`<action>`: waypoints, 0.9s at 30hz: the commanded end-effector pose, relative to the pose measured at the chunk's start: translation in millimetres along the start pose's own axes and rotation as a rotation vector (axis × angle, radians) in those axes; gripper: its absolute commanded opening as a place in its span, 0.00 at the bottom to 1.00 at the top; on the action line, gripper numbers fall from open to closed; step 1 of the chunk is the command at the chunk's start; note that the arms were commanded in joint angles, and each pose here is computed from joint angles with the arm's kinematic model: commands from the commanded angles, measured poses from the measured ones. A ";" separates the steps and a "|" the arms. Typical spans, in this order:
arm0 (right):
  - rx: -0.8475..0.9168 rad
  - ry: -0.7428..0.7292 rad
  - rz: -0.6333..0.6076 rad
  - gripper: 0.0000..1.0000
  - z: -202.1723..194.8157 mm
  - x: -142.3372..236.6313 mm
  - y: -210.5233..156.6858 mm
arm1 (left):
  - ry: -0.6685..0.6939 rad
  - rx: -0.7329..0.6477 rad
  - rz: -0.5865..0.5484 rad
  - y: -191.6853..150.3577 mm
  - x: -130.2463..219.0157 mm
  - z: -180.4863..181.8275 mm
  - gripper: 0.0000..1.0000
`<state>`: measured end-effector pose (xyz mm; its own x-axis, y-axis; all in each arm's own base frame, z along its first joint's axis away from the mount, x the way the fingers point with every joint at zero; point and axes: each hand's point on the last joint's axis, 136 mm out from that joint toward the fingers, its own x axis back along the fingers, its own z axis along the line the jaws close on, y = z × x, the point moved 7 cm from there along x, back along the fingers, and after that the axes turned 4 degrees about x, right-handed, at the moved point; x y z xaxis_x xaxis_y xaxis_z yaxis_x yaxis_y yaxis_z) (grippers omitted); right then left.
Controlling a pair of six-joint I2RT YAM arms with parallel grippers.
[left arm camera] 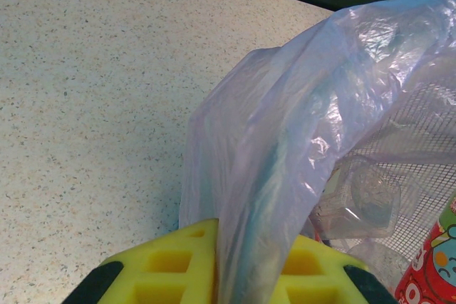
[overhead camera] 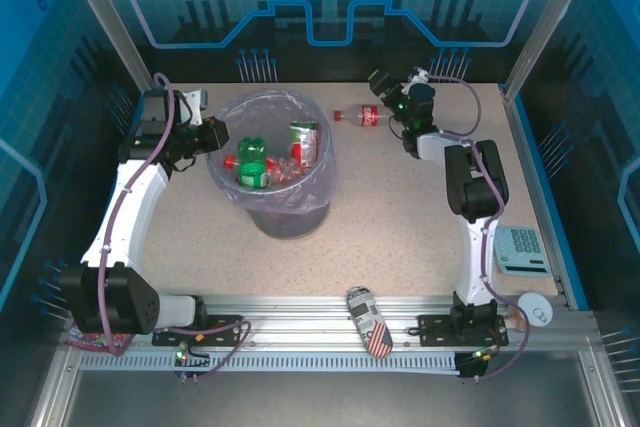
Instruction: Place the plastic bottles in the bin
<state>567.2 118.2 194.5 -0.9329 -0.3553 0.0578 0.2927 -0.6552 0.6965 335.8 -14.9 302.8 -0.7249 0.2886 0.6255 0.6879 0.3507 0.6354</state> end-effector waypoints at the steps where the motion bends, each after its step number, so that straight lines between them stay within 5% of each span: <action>1: 0.052 0.005 0.041 0.81 6.1 -11.9 -10.5 | 0.079 -0.005 0.082 -14.9 -18.6 21.2 0.00; 9: 0.064 -0.027 0.099 0.80 5.5 -4.5 -28.1 | 0.076 -0.006 0.084 -14.9 -18.9 20.4 0.00; 21: 0.309 -0.097 0.128 0.81 86.7 77.0 9.8 | 0.048 -0.005 0.074 -13.9 -15.2 14.6 0.00; 27: 0.275 -0.072 0.208 0.81 90.1 58.0 -0.3 | 0.033 -0.009 0.073 -14.6 -14.1 10.7 0.00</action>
<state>486.2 147.6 302.0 -0.9125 -0.3893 0.1257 0.2967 -0.4183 0.8585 335.5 -16.2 303.3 -0.7229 0.3012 0.6218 0.6904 0.3495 0.6334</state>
